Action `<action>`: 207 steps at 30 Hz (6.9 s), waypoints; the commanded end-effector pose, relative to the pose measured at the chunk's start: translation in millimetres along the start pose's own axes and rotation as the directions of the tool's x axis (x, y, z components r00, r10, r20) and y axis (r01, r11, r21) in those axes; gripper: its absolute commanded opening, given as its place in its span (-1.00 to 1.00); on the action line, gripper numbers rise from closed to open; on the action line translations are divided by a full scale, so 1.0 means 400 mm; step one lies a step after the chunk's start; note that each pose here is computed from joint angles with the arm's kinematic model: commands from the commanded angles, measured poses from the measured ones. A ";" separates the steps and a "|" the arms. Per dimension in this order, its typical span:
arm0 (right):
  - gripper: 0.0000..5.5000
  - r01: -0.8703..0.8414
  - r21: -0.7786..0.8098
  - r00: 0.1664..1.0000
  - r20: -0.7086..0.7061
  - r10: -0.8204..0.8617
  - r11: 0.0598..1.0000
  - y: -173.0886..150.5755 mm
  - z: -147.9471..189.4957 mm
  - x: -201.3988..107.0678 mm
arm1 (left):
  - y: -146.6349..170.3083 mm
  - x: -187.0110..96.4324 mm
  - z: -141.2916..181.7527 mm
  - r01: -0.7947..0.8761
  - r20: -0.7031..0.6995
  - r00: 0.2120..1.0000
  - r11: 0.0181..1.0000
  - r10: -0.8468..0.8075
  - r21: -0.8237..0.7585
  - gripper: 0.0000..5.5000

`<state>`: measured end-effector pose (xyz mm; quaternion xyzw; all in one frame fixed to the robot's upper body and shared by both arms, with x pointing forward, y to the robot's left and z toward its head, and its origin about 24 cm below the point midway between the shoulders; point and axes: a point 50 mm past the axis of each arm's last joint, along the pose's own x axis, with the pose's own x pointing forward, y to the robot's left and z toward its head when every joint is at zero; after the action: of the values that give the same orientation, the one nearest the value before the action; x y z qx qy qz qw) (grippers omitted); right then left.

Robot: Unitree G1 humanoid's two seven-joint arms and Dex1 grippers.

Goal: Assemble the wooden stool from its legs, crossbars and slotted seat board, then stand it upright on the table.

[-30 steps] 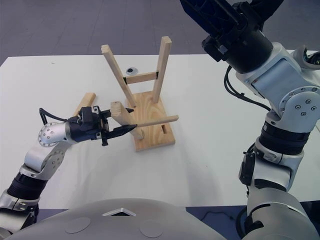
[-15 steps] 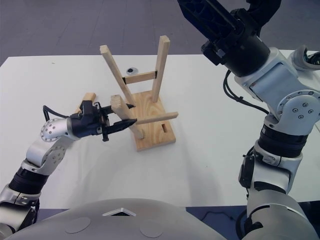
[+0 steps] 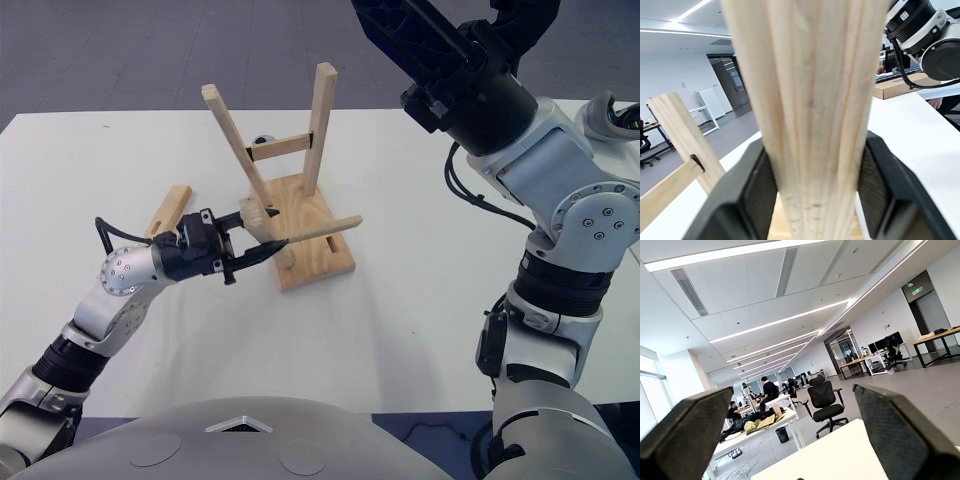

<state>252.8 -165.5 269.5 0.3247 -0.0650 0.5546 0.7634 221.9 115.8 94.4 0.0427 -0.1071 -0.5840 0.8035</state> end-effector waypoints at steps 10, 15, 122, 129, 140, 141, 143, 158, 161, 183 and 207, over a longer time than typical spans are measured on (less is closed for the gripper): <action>0.62 0.037 -0.018 0.999 0.034 -0.036 0.999 -0.002 -0.006 0.002 | -0.127 -0.238 -0.274 -0.273 -0.509 0.789 0.546 -0.343 -0.792 -0.26; 0.62 0.039 -0.013 0.999 0.033 -0.038 0.999 -0.003 -0.007 0.001 | -0.140 -0.250 -0.298 -0.306 -0.616 0.709 0.638 -0.343 -0.707 -0.26; 0.62 0.162 -0.014 0.980 0.121 -0.159 0.987 0.002 -0.051 -0.047 | 0.194 -0.276 0.026 -0.551 -0.804 0.482 0.834 0.348 0.031 0.92; 0.62 0.162 -0.014 0.981 0.113 -0.159 0.987 0.001 -0.057 -0.046 | 0.154 -0.367 -0.072 -0.660 -0.891 0.270 0.744 0.364 0.103 0.92; 0.62 0.171 -0.009 0.980 0.109 -0.169 0.985 -0.006 -0.053 -0.045 | 0.108 -0.395 -0.165 -0.783 -0.924 0.344 0.593 0.164 -0.187 0.56; 0.62 0.172 -0.008 0.979 0.108 -0.170 0.985 -0.006 -0.053 -0.045 | 0.111 -0.395 -0.165 -0.783 -0.924 0.344 0.594 0.165 -0.185 0.53; 0.62 0.173 -0.007 0.979 0.109 -0.171 0.985 -0.006 -0.052 -0.044 | 0.116 -0.394 -0.165 -0.783 -0.923 0.345 0.595 0.169 -0.184 0.43; 0.62 0.190 -0.006 0.976 0.111 -0.188 0.982 -0.015 -0.057 -0.034 | 0.176 -0.454 -0.162 -0.786 -0.933 0.254 0.617 0.254 -0.046 -0.25; 0.62 0.204 -0.009 0.972 0.118 -0.202 0.979 -0.022 -0.053 -0.033 | 0.301 -0.449 -0.073 -0.813 -0.831 0.289 0.580 0.475 0.049 -0.26; 0.62 -0.087 -0.030 0.994 0.058 0.088 0.996 -0.010 0.014 0.129 | 0.298 0.090 0.401 0.344 0.043 0.932 0.840 -0.361 -0.419 -0.26; -0.25 -0.103 0.037 0.993 0.061 0.101 0.994 -0.016 -0.007 0.096 | 0.288 0.052 0.368 0.330 0.021 0.924 0.770 -0.381 -0.545 -0.26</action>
<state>274.6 -135.0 282.6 0.3560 -0.0947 0.5746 0.7308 303.6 136.5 264.6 -0.1370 0.1011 -0.7407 0.6499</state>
